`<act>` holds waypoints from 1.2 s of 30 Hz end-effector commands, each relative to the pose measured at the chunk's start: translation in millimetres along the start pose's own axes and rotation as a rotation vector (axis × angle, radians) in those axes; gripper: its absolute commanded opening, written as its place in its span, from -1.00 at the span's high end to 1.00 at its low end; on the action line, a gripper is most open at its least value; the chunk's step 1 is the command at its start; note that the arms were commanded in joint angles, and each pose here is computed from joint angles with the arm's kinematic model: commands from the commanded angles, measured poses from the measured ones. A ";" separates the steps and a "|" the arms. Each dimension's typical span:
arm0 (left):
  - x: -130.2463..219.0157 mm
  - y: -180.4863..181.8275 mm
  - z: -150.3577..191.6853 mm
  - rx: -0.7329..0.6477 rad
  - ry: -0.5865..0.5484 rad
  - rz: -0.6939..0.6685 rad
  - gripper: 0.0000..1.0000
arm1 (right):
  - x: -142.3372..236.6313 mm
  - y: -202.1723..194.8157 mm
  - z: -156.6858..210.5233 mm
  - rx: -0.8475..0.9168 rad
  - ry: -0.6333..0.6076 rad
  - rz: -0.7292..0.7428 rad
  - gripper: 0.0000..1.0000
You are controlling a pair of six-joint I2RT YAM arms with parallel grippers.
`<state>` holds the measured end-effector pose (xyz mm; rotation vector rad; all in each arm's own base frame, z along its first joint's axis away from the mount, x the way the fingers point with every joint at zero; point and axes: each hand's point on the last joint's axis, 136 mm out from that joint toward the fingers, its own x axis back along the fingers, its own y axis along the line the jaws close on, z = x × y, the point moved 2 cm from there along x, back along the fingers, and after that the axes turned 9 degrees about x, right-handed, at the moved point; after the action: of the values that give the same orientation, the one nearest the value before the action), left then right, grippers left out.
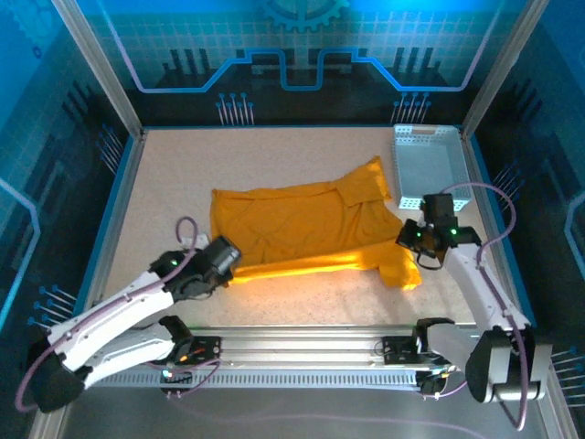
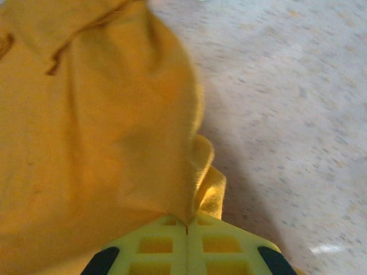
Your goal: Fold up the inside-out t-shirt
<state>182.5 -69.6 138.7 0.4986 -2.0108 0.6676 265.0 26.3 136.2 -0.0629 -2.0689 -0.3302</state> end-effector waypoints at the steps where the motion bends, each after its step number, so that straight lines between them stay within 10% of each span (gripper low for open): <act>1: -4.4 -16.0 -44.5 -0.037 -0.076 0.021 1.00 | -6.4 18.3 -5.8 0.103 0.033 0.067 1.00; 9: -73.1 -2.1 -94.8 0.137 -0.035 -0.105 1.00 | -39.9 93.7 -1.2 0.286 0.129 0.038 0.84; 13: -83.0 0.6 -90.7 0.129 -0.003 -0.121 1.00 | -37.5 111.5 13.6 0.331 0.157 -0.054 0.19; 23: -93.6 23.4 -82.3 0.174 0.022 -0.134 1.00 | -18.9 46.1 63.0 0.255 0.227 -0.057 -0.31; 36: -91.0 23.3 -100.5 0.188 -0.007 -0.138 1.00 | -34.5 8.6 91.6 0.218 0.281 0.127 -0.40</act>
<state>271.4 13.6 86.3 0.7465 -1.8876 0.7723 212.1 75.5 68.3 0.0723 -1.8045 -0.0635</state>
